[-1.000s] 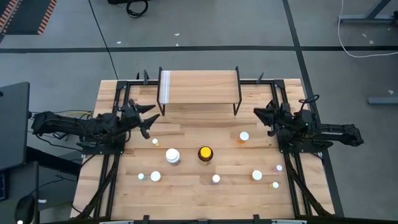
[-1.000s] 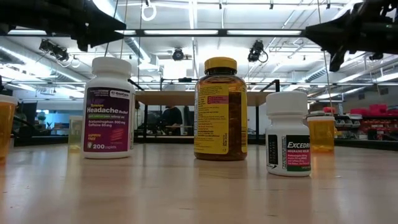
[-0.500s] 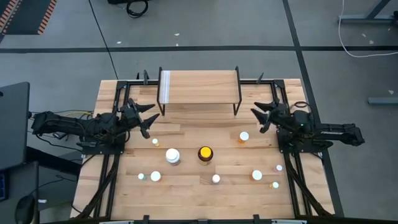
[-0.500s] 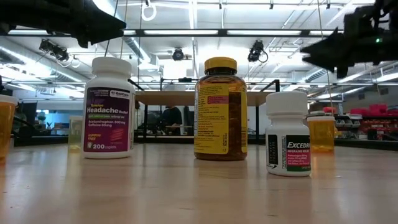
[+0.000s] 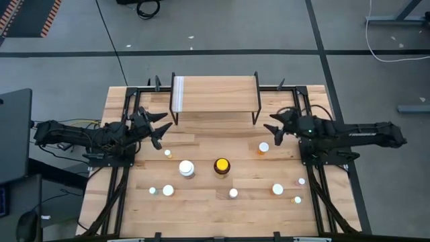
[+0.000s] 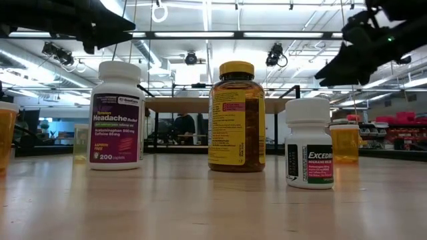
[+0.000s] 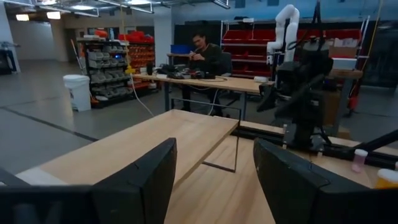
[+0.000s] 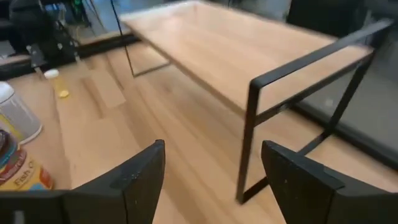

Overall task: Pick and place medicine bottles onto shelf by color
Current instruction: Put the top small orange medicine bottle on the shelf

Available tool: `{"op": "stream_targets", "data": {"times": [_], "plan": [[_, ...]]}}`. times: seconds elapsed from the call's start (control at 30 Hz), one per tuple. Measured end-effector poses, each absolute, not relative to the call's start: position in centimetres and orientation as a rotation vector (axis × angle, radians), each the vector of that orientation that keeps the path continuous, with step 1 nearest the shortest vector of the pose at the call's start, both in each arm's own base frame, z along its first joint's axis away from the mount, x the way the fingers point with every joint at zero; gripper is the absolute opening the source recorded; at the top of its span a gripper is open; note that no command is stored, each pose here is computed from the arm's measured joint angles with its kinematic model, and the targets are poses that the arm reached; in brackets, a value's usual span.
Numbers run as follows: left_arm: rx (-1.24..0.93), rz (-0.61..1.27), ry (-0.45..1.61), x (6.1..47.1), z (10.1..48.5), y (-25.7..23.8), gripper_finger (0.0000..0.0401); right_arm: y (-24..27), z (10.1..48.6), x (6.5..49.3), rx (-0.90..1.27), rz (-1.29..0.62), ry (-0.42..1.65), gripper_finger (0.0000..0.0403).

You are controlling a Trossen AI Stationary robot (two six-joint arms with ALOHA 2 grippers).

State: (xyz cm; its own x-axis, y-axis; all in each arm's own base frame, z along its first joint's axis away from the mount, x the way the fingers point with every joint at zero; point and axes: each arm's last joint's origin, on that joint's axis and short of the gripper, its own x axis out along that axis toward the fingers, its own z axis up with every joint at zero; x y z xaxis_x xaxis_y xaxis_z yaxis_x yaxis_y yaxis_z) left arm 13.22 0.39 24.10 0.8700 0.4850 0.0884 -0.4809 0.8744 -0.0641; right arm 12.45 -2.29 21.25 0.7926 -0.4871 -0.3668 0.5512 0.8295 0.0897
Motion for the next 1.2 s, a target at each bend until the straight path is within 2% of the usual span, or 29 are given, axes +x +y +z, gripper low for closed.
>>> {"op": "stream_targets", "data": {"times": [0.27,0.5,0.73,0.93,1.2], "plan": [[-0.078,0.503,-0.112,13.2,24.1,0.4,0.0215,-1.8,22.0,15.8,0.217,-0.487,0.685,0.0275],[-0.081,0.502,-0.119,13.2,24.2,0.4,0.0217,-0.1,21.6,18.1,0.22,-0.428,0.846,0.0331],[-0.09,0.502,-0.148,13.2,24.5,0.4,0.0211,1.4,20.4,18.2,0.289,-0.43,1.02,0.0375],[-0.094,0.502,-0.16,13.2,24.6,0.4,0.0212,1.3,19.5,18.4,0.239,-0.493,1.078,0.0382],[-0.094,0.502,-0.159,13.2,24.6,0.4,0.0206,1.4,19.1,18.7,0.253,-0.478,1.107,0.0381]]}}
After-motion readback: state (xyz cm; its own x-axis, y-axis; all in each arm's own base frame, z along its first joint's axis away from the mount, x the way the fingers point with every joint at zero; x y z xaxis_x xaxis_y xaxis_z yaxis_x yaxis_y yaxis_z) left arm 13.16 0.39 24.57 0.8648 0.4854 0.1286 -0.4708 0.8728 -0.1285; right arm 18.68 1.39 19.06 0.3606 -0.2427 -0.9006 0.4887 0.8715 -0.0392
